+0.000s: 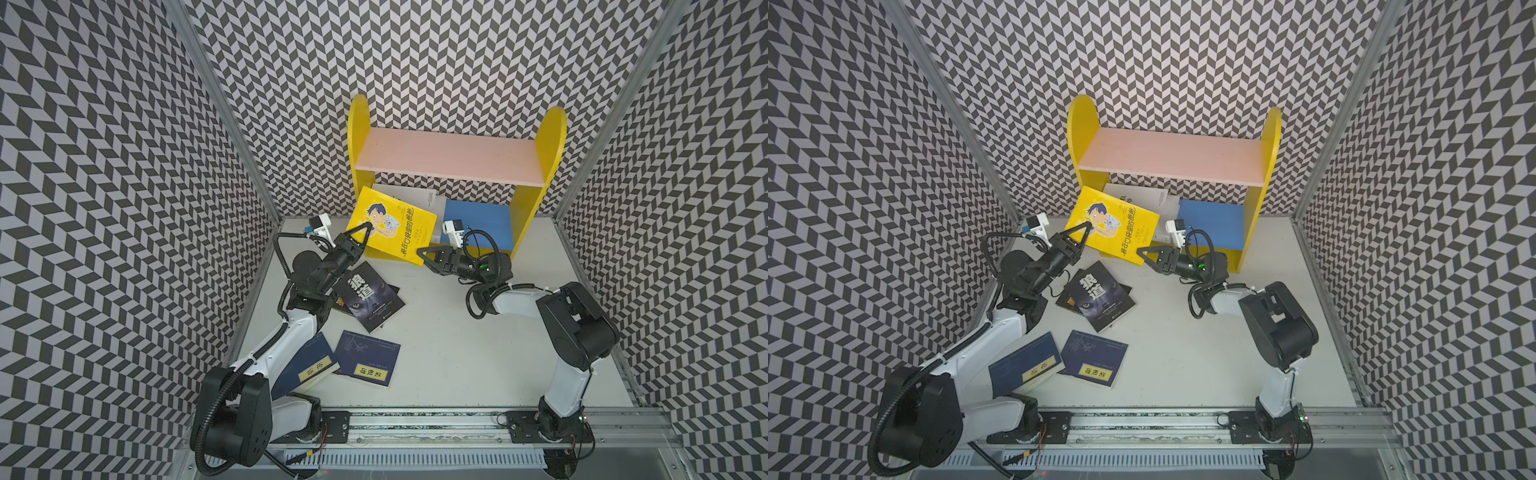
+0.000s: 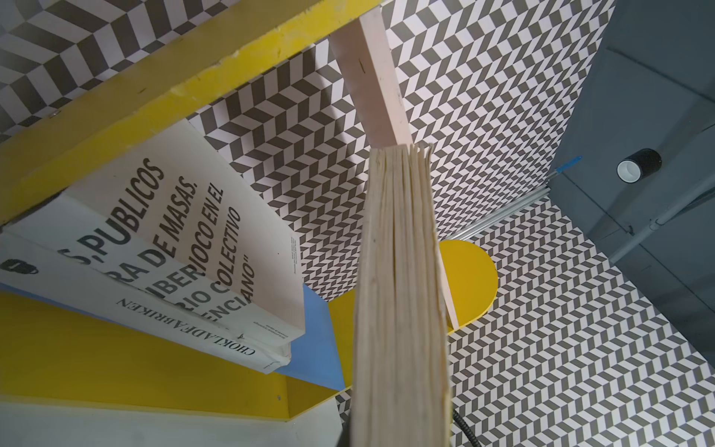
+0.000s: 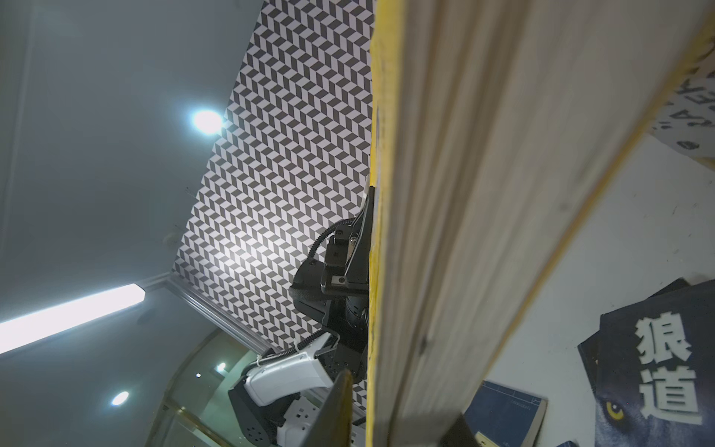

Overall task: Stacking books/files
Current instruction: Pick up the book at the center of the table, then place the book at the bookshelf.

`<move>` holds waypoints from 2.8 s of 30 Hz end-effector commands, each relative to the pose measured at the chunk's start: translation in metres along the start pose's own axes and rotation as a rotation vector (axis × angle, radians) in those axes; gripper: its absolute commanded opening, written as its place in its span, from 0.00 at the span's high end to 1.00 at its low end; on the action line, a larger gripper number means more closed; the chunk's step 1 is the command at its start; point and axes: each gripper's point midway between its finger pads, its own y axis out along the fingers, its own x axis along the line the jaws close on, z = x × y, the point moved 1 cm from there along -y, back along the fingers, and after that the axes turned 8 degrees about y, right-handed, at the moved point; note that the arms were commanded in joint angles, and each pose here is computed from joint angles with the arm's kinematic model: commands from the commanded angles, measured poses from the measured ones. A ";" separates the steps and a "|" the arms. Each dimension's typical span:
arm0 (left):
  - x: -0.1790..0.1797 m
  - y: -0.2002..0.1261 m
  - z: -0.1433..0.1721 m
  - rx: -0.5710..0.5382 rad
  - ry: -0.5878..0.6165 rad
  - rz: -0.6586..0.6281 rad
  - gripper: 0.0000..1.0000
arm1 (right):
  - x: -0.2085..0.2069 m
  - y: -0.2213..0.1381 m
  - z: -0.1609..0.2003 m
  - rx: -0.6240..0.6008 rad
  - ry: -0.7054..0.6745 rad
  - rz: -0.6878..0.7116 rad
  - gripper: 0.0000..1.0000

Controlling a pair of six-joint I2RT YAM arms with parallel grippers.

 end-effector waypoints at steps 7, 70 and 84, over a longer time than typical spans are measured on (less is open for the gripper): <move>-0.022 0.011 -0.012 -0.002 0.094 0.085 1.00 | -0.011 0.009 -0.041 -0.096 -0.084 0.100 0.91; 0.133 0.089 -0.052 0.253 0.501 -0.230 0.00 | -0.048 0.002 -0.163 -0.033 -0.189 0.335 0.89; 0.180 0.101 -0.038 0.258 0.499 -0.469 0.00 | -0.058 0.002 -0.173 -0.069 -0.178 0.362 0.83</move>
